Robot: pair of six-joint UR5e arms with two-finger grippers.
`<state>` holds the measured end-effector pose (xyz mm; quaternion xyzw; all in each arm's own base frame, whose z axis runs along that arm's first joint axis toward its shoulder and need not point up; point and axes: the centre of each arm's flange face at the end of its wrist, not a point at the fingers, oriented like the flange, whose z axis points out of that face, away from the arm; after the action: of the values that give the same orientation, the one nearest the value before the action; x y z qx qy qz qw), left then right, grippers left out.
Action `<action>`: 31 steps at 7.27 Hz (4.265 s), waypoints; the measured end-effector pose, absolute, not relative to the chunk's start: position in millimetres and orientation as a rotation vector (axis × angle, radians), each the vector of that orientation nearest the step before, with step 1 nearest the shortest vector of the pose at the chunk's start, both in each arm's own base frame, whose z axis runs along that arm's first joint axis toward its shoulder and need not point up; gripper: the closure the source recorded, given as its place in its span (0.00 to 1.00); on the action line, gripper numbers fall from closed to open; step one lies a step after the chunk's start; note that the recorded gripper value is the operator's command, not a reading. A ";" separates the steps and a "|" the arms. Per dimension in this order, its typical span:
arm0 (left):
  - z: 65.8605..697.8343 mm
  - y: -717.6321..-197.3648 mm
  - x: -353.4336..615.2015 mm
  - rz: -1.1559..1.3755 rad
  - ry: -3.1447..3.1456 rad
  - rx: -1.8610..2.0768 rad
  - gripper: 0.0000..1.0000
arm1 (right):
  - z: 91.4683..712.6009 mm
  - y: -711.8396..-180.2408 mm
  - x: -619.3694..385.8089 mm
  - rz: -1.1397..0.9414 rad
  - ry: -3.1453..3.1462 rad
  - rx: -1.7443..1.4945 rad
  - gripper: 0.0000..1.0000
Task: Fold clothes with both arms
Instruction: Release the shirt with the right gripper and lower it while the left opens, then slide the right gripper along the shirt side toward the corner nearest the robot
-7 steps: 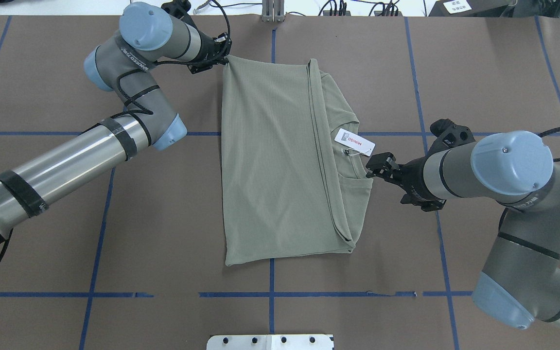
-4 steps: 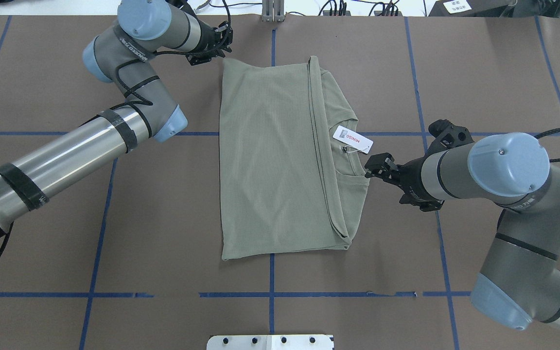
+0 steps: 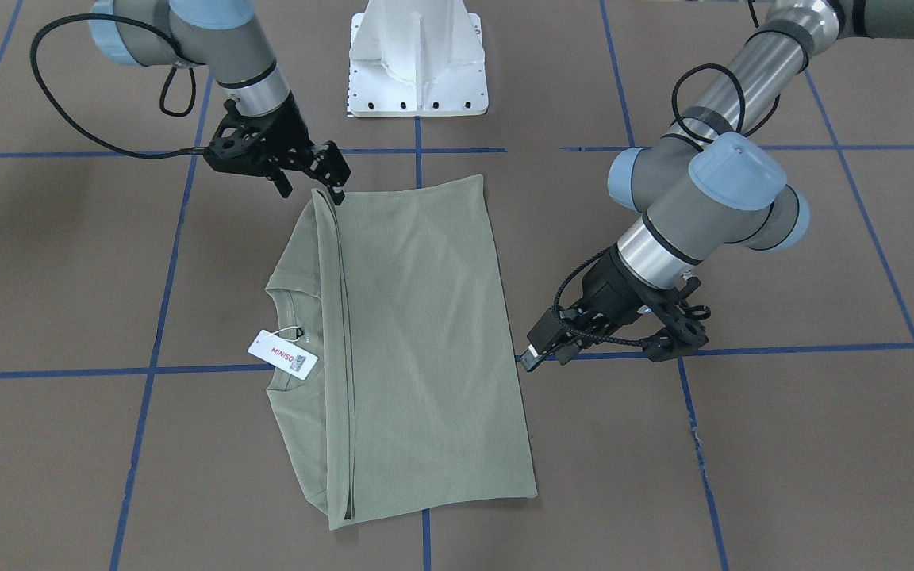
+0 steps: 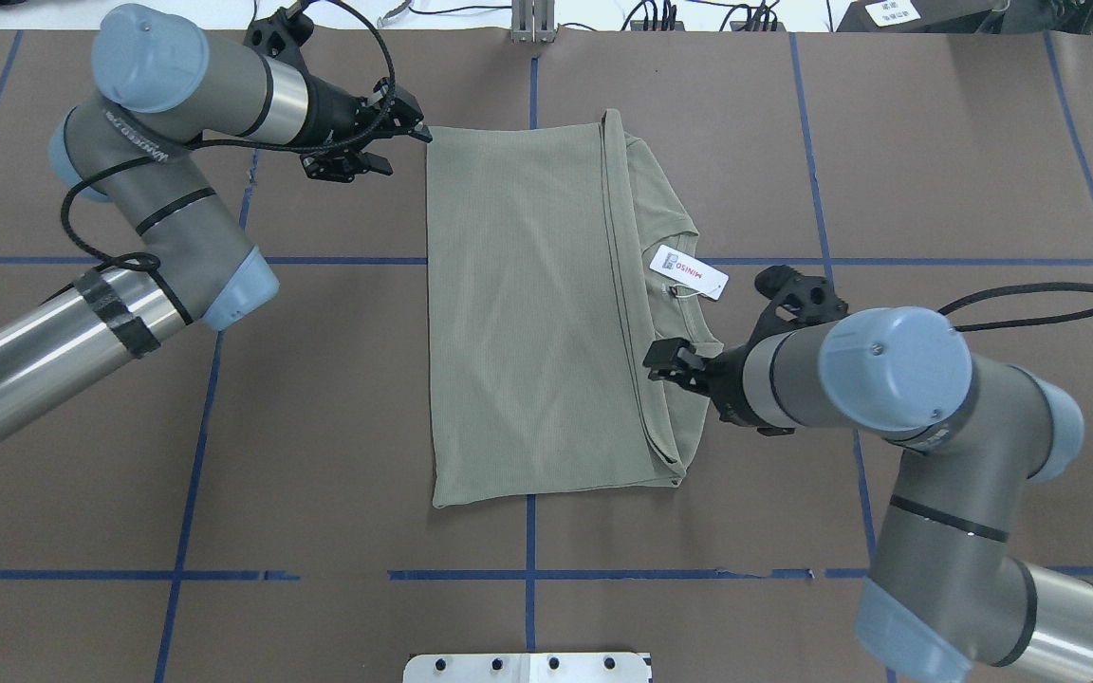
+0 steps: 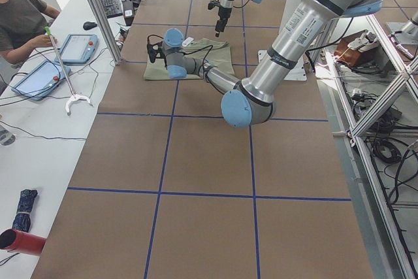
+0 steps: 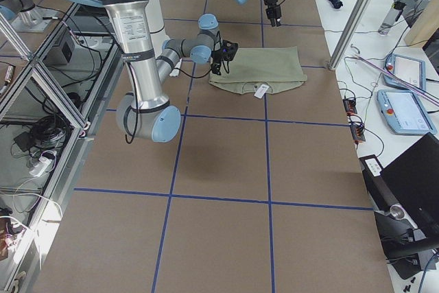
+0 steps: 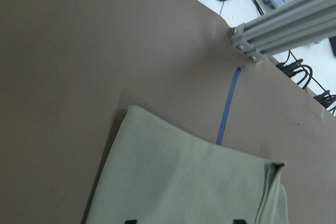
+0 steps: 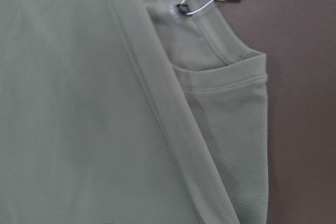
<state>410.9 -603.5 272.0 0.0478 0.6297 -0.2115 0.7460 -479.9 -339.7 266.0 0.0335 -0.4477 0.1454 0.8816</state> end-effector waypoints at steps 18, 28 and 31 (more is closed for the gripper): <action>286.2 -590.7 401.6 -0.462 1.369 0.092 0.29 | 281.0 -376.5 -521.3 -0.243 -0.655 0.052 0.14; 296.6 -588.6 400.4 -0.463 1.358 0.081 0.29 | 308.5 -381.2 -500.1 -0.232 -0.740 -0.014 1.00; 297.3 -588.5 400.3 -0.464 1.357 0.081 0.29 | 325.5 -349.8 -503.3 -0.026 -0.712 -0.127 0.00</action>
<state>400.3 -588.5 297.3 0.0371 0.6218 -0.2126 0.7529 -503.3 -349.8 325.5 -0.0623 -0.3482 -0.0128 0.9353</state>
